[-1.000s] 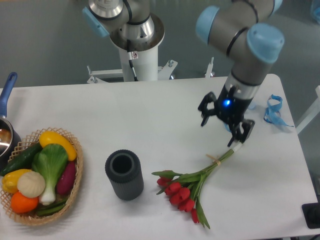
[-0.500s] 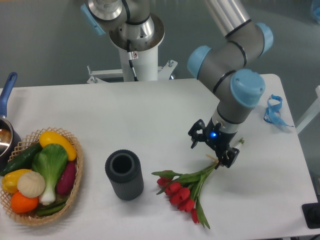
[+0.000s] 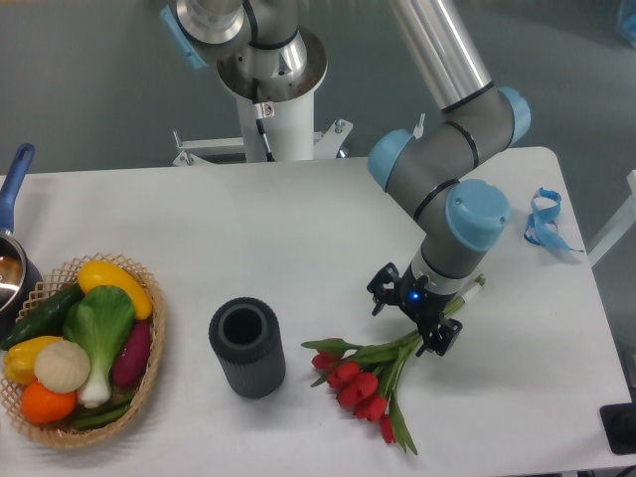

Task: Pick up the flowers from the table
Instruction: 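Lower the gripper around the tulip stems and close it, then lift the grasped red tulip bouquet off the table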

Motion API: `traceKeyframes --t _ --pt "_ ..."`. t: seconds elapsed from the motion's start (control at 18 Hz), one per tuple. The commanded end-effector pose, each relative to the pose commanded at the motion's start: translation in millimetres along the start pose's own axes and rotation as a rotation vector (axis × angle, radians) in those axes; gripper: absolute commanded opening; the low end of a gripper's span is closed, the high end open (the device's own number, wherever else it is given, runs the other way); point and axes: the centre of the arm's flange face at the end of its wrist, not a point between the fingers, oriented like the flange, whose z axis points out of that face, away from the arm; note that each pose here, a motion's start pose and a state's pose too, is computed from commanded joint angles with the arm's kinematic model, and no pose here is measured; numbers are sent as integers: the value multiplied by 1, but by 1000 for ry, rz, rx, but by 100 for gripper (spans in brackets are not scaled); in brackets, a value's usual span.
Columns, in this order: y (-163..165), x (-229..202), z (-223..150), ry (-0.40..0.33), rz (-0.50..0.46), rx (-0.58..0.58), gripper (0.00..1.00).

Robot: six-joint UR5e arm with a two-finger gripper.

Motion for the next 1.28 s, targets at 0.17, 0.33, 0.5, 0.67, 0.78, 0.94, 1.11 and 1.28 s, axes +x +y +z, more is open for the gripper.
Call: traceKeyframes --t 0.17,0.33,0.5,0.67,0.78,0.94,1.11,1.28 --pt "0 -2 3 2 3 0 100" --pt "-3 -1 10 1 10 -14 100" --pt "-13 0 21 -35 30 -16 100" --pt "-13 1 26 -34 26 -21 100" --pt "-15 1 32 -37 35 -60 100" --pt "-22 6 39 -32 49 -74 100" --pt "-24 7 41 -33 53 -77 94" --pt "-25 7 37 -39 53 -76 58"
